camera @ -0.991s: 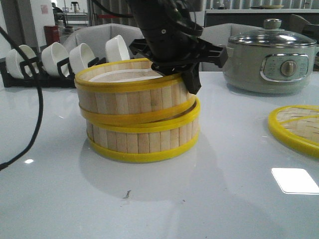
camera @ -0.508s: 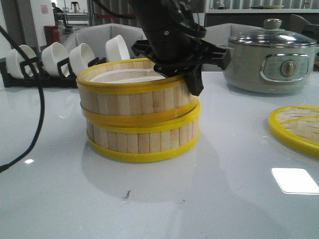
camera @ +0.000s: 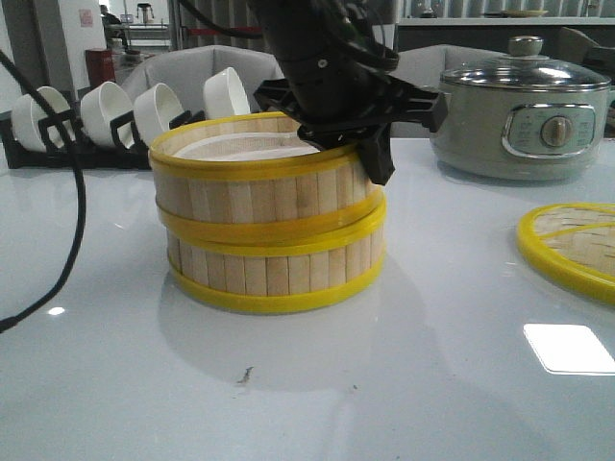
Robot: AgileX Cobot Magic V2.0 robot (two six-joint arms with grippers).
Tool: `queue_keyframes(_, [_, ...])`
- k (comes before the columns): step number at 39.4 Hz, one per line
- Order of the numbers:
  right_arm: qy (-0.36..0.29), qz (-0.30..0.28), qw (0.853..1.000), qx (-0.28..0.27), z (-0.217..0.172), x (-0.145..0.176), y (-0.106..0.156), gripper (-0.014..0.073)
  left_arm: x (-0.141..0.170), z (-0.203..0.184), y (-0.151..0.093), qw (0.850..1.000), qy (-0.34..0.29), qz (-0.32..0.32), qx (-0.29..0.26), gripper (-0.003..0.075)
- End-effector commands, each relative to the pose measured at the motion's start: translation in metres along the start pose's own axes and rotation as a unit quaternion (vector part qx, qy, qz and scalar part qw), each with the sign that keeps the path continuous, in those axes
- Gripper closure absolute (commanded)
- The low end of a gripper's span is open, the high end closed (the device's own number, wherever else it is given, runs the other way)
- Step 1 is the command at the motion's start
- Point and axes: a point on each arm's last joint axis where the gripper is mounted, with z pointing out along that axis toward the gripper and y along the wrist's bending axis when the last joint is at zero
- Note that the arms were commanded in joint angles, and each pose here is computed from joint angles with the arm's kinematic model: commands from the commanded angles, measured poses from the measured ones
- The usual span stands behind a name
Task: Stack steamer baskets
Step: 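Lower the basket onto the centre basket and open the left gripper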
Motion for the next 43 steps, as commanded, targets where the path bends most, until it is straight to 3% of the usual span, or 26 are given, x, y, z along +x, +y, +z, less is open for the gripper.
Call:
queue_keyframes(1, [-0.065,-0.008,0.998,-0.010,-0.0062,-0.0193,0.0027,0.0130,-0.0258,-0.0328,-0.0141,0.996,-0.088,-0.005,0.025,0.0634])
queue_keyframes(36, [-0.068,-0.008,0.998,-0.011,-0.0063,-0.0199,0.0029,0.0130,-0.0254,-0.0327,-0.0201,0.996,-0.090,0.004,0.027,0.0629])
queue_keyframes(40, [-0.068,-0.008,0.998,-0.011,-0.0063,-0.0199,0.0029,0.0130,-0.0255,-0.0327,-0.0189,0.996,-0.090,0.005,0.024,0.0585])
queue_keyframes(43, [-0.068,-0.008,0.998,-0.011,-0.0063,-0.0199,0.0029,0.0130,-0.0255,-0.0327,-0.0188,0.996,-0.090,0.005,0.024,0.0501])
